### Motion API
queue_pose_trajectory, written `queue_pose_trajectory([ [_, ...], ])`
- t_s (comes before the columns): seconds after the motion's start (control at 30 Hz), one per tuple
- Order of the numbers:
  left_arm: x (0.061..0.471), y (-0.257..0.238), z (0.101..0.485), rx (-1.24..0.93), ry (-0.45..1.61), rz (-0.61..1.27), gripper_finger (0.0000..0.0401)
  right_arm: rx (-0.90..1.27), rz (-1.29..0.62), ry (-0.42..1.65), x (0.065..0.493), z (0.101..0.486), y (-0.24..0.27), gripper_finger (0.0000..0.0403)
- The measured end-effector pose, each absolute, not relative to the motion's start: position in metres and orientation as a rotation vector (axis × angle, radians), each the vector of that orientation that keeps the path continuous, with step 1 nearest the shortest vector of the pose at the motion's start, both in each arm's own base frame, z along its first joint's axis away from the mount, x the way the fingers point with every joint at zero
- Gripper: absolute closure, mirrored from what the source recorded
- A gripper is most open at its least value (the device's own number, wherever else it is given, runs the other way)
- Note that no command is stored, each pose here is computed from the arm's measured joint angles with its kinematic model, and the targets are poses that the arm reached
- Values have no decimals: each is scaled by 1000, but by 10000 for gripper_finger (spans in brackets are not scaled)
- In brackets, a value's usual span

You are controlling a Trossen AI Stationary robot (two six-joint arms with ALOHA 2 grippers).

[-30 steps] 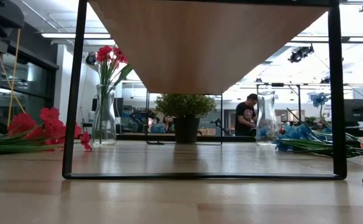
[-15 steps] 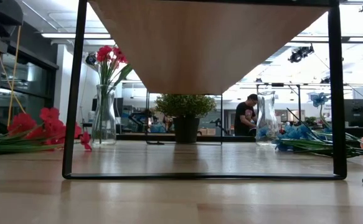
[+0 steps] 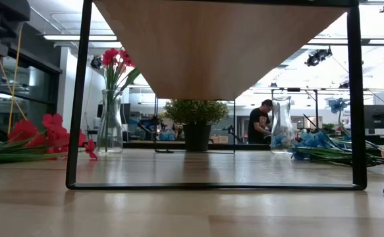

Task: Pick and place flowers into a vace then onto a shelf
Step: Put the orange flowers into the left transparent vase

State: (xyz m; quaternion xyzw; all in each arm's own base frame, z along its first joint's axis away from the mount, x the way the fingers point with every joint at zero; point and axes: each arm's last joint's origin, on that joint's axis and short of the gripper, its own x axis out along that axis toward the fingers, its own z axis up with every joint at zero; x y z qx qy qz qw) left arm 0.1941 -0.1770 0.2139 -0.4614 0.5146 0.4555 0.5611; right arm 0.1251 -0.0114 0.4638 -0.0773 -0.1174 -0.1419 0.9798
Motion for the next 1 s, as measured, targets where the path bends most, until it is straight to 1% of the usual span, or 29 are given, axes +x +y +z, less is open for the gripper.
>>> queue_pose_trajectory([
  [0.3, 197, -179, 212, -1087, 1201, 1057, 107, -154, -285, -237, 125, 464, -11, 167],
  [1.0, 208, -188, 179, -1032, 1183, 1163, 114, -138, -283, -239, 125, 464, -11, 167],
])
